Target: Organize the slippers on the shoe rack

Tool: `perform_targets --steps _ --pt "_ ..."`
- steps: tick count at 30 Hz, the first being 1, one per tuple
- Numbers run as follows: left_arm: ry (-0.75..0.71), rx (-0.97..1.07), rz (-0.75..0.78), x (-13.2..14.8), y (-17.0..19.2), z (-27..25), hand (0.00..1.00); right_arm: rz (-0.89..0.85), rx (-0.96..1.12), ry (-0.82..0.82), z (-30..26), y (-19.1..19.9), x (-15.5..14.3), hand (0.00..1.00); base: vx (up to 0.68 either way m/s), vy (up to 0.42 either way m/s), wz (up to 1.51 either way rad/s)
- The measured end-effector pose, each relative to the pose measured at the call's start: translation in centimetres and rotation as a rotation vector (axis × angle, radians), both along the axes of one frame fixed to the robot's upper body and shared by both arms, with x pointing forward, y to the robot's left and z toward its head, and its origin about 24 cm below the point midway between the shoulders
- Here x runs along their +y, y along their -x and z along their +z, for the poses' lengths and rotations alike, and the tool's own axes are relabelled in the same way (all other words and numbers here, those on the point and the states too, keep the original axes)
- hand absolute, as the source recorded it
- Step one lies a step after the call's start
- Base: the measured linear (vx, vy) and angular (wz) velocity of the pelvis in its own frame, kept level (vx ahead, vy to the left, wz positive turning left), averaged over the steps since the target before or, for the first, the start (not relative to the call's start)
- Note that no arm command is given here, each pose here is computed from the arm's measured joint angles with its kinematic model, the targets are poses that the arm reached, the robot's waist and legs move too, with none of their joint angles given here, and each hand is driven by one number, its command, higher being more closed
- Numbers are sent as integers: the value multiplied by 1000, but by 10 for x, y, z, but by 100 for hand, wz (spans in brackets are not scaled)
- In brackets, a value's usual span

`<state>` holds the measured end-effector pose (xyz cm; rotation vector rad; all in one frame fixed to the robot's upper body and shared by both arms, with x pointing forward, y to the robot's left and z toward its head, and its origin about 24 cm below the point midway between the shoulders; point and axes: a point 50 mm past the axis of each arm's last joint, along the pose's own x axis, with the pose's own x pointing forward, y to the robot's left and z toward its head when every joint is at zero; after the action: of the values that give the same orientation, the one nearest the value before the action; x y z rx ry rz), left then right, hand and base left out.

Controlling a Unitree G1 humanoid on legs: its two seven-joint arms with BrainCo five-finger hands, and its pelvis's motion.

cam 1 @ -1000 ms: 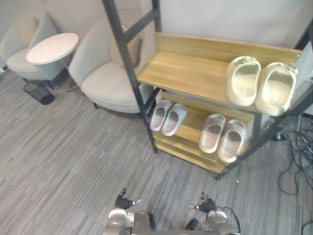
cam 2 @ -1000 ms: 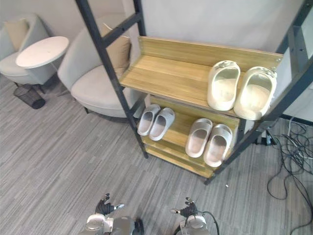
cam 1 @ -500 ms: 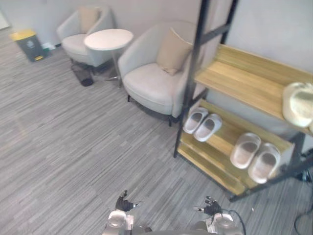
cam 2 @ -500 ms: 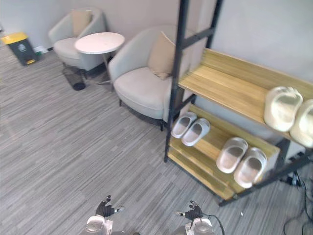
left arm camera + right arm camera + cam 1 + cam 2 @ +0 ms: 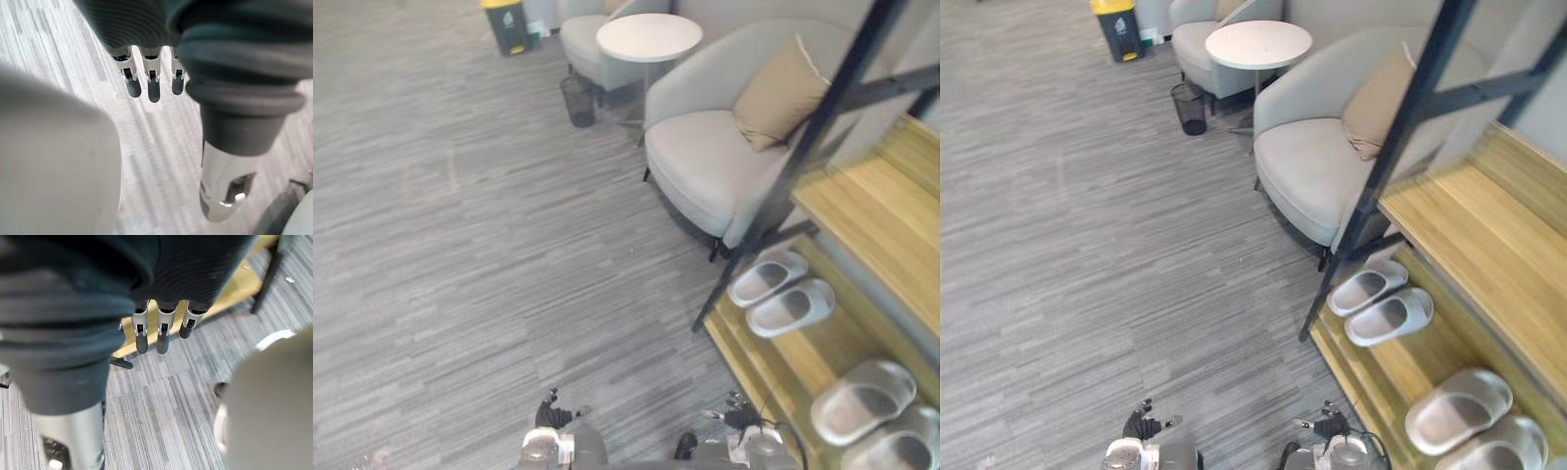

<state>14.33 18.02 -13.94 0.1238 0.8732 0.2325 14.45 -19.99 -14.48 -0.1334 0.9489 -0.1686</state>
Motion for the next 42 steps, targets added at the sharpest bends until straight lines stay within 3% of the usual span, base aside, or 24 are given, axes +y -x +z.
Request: perform_targets --steps 9,23,26,30,37,39,42 --pt "-53 -8 52 27 -2 4 0 21 -72 -68 8 -28 30 0 294 111 66" --pt "2 7 152 25 12 0 0 0 -26 -60 0 -8 29 0 320 -44 115" --pt "29 12 150 15 14 -3 0 -13 -42 -16 4 -11 14 0 589 -283 77" --pt "46 10 184 14 15 -3 0 14 -44 -39 3 -13 26 0 627 -212 19" --pt "9 -144 195 31 -18 19 0 23 -89 -66 10 -31 41 0 484 51 -12" --pt "-31 -171 203 47 -26 26 0 37 -96 -85 11 -36 51 0 650 286 13" --pt "-44 -128 215 54 -19 22 0 78 -139 -93 18 -50 60 0 493 143 1"
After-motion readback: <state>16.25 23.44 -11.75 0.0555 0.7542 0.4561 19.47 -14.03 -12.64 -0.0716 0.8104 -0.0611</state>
